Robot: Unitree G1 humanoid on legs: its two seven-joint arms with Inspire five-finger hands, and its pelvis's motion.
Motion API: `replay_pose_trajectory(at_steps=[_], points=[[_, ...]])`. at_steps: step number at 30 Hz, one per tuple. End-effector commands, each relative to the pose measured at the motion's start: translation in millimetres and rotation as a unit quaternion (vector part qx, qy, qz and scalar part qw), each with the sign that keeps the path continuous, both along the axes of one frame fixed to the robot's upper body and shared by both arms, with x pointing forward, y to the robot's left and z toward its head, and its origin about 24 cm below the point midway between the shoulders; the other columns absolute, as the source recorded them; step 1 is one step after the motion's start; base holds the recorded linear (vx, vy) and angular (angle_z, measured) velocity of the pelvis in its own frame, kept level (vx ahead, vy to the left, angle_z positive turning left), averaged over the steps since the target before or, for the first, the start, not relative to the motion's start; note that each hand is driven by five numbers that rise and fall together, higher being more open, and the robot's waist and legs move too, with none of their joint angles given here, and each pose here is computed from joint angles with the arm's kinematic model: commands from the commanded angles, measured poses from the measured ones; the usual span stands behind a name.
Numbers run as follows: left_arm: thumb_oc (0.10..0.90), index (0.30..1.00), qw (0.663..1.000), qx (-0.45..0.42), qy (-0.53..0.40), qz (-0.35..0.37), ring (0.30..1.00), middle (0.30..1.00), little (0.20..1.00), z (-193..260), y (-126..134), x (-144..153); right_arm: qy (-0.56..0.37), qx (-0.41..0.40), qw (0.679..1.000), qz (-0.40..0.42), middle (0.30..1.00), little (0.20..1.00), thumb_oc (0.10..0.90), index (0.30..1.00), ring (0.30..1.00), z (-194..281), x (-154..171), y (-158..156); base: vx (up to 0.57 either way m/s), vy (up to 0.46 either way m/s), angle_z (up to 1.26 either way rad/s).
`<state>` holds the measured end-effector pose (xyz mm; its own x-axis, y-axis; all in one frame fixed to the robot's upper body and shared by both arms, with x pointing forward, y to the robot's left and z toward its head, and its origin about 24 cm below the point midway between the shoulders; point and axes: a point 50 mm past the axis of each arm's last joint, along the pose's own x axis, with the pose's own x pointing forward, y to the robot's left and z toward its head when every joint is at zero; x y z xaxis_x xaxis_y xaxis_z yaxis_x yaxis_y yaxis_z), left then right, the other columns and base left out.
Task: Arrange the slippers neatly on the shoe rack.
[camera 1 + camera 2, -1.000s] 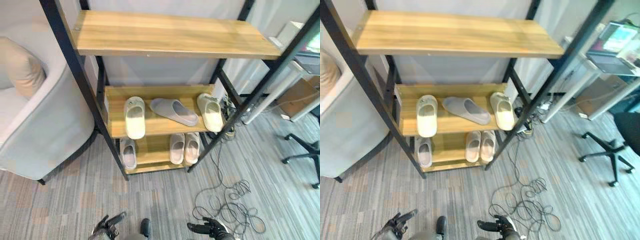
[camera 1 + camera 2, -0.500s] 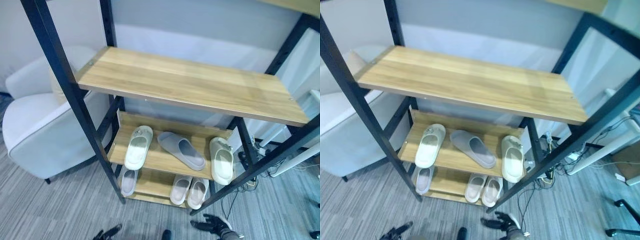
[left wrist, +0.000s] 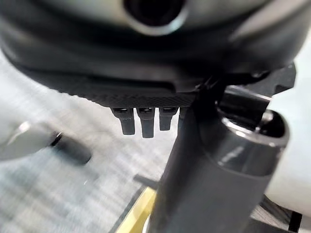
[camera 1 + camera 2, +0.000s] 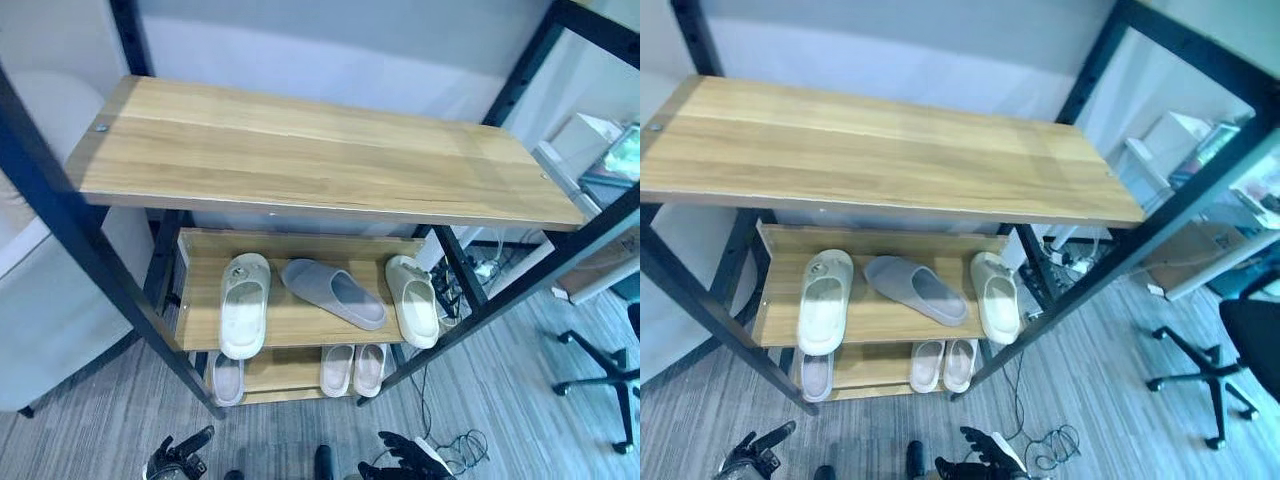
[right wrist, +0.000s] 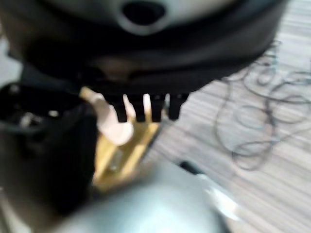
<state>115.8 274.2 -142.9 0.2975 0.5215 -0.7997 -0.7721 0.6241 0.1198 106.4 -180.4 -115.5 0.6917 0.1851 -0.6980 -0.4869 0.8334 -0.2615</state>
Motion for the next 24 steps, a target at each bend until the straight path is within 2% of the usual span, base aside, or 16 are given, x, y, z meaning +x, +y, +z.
replay_pose_trajectory(at_steps=[1,7,12,16,18,21,24], points=[[0.800,0.900,0.999,0.014,-0.004,-0.051,0.900,0.900,0.900,1,-10,11,-0.096,0.013,0.993,0.066,0.900,0.900,0.800,0.900,0.900,30,39,6,0.04,0.057,-0.05],[0.800,0.900,0.993,-0.003,0.003,-0.116,0.900,0.900,0.900,-5,-37,16,-0.123,0.036,0.989,0.076,0.900,0.900,0.800,0.900,0.900,39,52,18,0.02,0.023,0.01],[0.800,0.900,0.987,-0.025,0.003,-0.156,0.900,0.900,0.900,-10,-60,18,-0.186,0.124,0.968,0.115,0.900,0.900,0.800,0.900,0.900,71,76,51,0.00,-0.002,0.06],[0.800,0.900,0.984,-0.028,0.018,-0.178,0.900,0.900,0.900,-12,-63,13,-0.209,0.159,0.953,0.152,0.900,0.900,0.800,0.900,0.900,87,85,69,0.01,-0.007,0.07],[0.800,0.900,0.974,-0.017,0.050,-0.222,0.900,0.900,0.900,-15,-64,6,-0.218,0.181,0.944,0.170,0.900,0.900,0.800,0.900,0.900,95,92,82,0.01,-0.001,0.08],[0.800,0.900,0.971,-0.012,0.063,-0.230,0.900,0.900,0.900,-16,-60,1,-0.224,0.194,0.937,0.183,0.900,0.900,0.800,0.900,0.900,101,95,89,0.00,0.000,0.00],[0.800,0.900,0.969,-0.011,0.062,-0.238,0.900,0.900,0.900,-15,-58,3,-0.250,0.206,0.917,0.232,0.900,0.900,0.800,0.900,0.900,120,100,100,0.01,-0.010,0.00]])
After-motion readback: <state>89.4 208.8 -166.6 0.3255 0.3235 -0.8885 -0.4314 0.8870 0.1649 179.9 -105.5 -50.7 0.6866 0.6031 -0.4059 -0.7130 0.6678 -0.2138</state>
